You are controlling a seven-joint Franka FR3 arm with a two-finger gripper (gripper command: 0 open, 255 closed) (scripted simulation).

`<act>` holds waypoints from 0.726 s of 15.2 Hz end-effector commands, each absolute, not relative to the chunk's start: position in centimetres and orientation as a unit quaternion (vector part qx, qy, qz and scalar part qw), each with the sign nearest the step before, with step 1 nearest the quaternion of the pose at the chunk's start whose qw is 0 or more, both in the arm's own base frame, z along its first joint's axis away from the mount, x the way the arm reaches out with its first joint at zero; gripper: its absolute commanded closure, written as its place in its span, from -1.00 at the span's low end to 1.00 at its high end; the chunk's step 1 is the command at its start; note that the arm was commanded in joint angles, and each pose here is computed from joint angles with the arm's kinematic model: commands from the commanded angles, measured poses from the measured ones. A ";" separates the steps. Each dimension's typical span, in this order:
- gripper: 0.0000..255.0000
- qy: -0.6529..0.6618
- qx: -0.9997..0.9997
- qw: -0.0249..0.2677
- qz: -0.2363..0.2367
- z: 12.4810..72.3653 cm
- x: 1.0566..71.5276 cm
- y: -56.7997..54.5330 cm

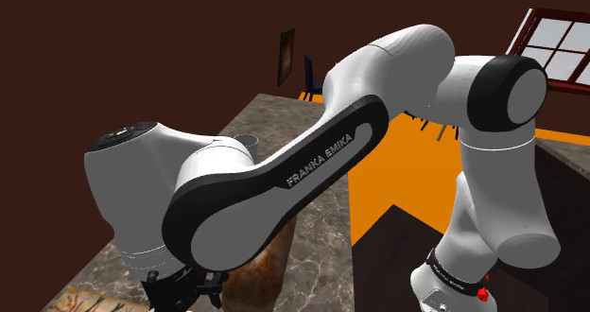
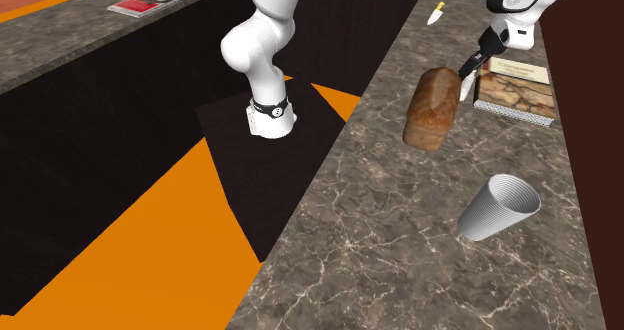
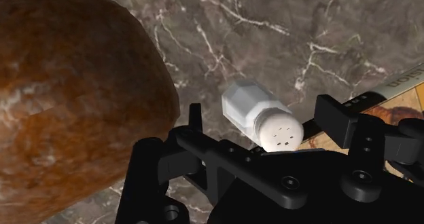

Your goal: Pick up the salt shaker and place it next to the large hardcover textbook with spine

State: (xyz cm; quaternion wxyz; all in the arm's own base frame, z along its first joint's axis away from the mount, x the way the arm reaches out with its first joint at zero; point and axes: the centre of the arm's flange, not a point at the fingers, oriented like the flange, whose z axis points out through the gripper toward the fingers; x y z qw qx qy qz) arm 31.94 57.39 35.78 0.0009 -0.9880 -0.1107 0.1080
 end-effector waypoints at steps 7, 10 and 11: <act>-1.00 -0.111 -0.988 0.001 0.108 40.7 33.0 57.5; -1.00 -0.111 -0.988 0.001 0.108 40.7 33.0 57.5; -1.00 -0.111 -0.988 0.001 0.108 40.7 33.0 57.5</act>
